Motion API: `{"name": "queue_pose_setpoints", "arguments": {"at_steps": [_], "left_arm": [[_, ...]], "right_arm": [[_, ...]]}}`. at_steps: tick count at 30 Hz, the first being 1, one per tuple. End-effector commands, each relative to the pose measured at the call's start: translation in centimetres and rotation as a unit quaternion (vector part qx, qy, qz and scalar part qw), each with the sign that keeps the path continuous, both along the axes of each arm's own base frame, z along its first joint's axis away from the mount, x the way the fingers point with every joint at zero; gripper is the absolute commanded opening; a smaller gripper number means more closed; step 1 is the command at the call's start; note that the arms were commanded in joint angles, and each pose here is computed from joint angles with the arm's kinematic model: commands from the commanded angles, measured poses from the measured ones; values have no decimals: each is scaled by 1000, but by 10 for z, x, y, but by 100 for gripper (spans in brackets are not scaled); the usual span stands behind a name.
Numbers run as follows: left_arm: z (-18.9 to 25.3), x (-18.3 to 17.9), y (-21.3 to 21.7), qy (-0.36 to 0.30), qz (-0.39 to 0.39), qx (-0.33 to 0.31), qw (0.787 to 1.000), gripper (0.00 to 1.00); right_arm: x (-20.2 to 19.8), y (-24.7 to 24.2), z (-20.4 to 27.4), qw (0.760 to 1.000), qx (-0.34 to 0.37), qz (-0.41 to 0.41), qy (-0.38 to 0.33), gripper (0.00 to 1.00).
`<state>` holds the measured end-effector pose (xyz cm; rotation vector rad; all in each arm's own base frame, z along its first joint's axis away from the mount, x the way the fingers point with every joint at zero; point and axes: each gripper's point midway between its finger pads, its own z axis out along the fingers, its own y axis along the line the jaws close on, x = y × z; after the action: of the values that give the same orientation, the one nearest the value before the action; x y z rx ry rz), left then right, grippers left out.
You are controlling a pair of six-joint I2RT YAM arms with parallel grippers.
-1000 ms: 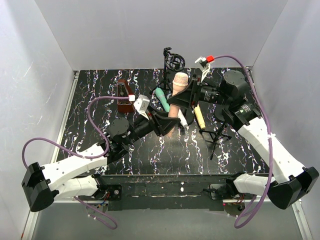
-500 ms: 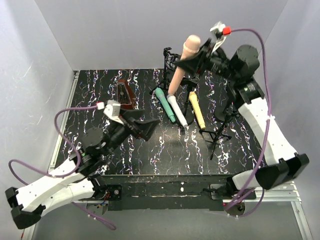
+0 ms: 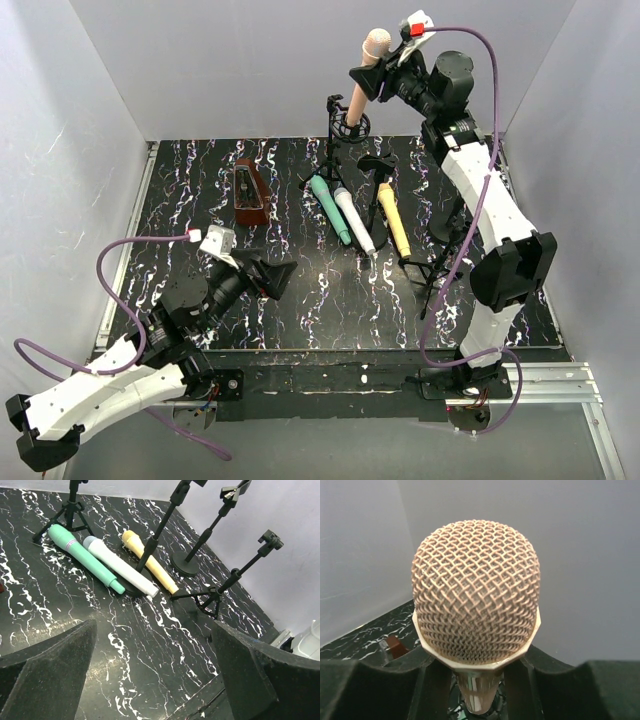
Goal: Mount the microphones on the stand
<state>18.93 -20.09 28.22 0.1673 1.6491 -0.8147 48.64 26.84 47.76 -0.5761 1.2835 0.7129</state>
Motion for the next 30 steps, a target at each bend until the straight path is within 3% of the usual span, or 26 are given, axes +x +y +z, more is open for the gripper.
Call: {"name": "queue_pose_setpoints", "arguments": {"at_steps": [1, 24, 30], "left_arm": [[-5, 4, 8, 3, 21, 16, 1000, 98], [-11, 3, -11, 15, -8, 4, 1000, 98], [-12, 3, -18, 23, -19, -2, 1000, 98]], "right_arm": [[-3, -25, 52, 996, 23, -41, -80, 1], [10, 2, -44, 998, -1, 16, 55, 2], [15, 5, -70, 996, -16, 13, 87, 23]]}}
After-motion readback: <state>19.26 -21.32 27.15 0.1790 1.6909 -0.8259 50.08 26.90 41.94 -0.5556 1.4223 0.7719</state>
